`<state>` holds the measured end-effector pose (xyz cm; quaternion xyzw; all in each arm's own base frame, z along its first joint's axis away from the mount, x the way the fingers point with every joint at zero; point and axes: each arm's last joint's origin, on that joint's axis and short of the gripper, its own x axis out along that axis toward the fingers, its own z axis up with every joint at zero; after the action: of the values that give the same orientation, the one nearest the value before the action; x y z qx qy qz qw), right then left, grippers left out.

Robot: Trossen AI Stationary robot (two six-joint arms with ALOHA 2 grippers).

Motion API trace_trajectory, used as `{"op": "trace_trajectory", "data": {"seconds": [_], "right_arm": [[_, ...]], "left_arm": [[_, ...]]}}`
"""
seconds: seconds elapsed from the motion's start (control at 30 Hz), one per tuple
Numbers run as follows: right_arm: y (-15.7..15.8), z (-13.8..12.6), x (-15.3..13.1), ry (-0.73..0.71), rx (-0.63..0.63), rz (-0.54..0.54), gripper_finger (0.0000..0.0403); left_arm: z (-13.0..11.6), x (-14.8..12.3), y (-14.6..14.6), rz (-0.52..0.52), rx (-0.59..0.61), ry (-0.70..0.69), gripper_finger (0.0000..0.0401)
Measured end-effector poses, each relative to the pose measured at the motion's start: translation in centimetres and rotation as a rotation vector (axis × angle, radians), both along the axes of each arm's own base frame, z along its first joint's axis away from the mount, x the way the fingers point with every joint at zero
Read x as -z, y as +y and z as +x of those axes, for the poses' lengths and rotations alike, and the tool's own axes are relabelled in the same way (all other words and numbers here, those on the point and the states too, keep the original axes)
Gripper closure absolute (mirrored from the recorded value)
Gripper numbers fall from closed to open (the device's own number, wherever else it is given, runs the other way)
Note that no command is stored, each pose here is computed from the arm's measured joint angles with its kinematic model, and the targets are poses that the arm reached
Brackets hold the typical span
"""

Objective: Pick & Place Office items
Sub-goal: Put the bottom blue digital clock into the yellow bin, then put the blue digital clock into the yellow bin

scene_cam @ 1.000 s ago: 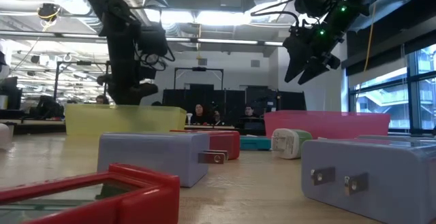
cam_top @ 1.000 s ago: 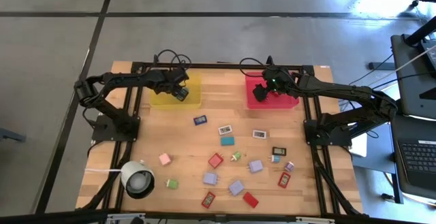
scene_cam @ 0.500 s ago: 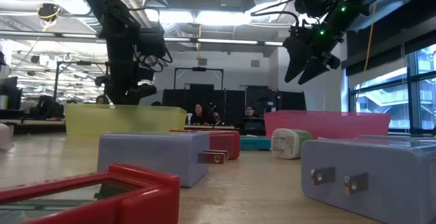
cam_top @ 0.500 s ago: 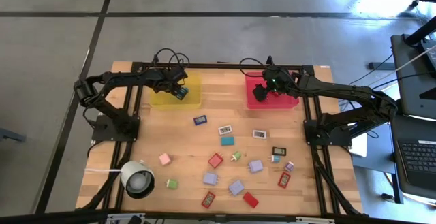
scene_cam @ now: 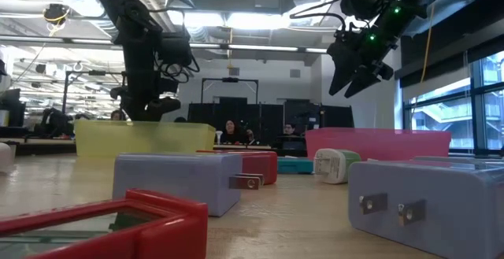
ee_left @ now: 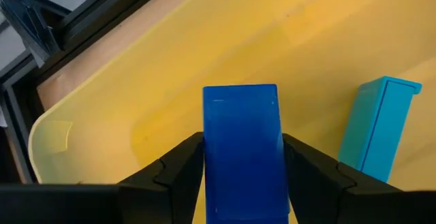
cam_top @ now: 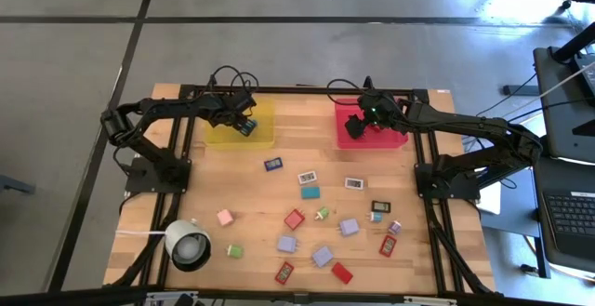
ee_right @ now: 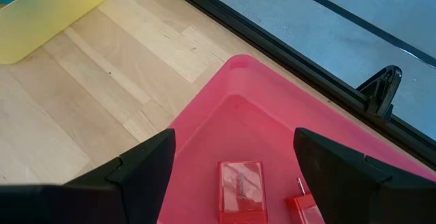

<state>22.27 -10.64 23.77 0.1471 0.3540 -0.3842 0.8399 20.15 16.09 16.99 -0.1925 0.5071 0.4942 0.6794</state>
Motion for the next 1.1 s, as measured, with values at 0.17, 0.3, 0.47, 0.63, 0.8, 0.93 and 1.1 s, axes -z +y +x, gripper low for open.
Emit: {"op": "trace_trajectory", "data": {"seconds": [0.17,0.3,0.47,0.63,0.8,0.93,1.1], "right_arm": [[0.0,0.0,0.0,0.000,0.000,0.000,0.0101],[0.0,0.0,0.0,0.000,0.000,0.000,0.0101],[0.0,0.0,0.0,0.000,0.000,0.000,0.0101],[0.0,0.0,0.0,0.000,0.000,0.000,0.0101],[0.0,0.0,0.0,0.000,0.000,0.000,0.0101],[0.0,0.0,0.0,0.000,0.000,0.000,0.0101],[0.0,0.0,0.0,0.000,0.000,0.000,0.0101]], "left_arm": [[0.0,0.0,0.0,-0.004,0.001,-0.002,0.0195],[0.0,0.0,0.0,0.002,0.001,0.003,0.0182],[0.5,-0.6,0.1,-0.058,0.063,-0.033,0.0179],[1.8,-2.2,0.2,-0.110,0.131,-0.143,0.0184],[3.4,-3.7,-0.4,-0.158,0.217,-0.244,0.0184],[4.7,-4.2,-1.9,-0.175,0.350,-0.266,0.0188],[6.3,-4.2,-4.9,-0.188,0.531,-0.240,0.0189]]}}
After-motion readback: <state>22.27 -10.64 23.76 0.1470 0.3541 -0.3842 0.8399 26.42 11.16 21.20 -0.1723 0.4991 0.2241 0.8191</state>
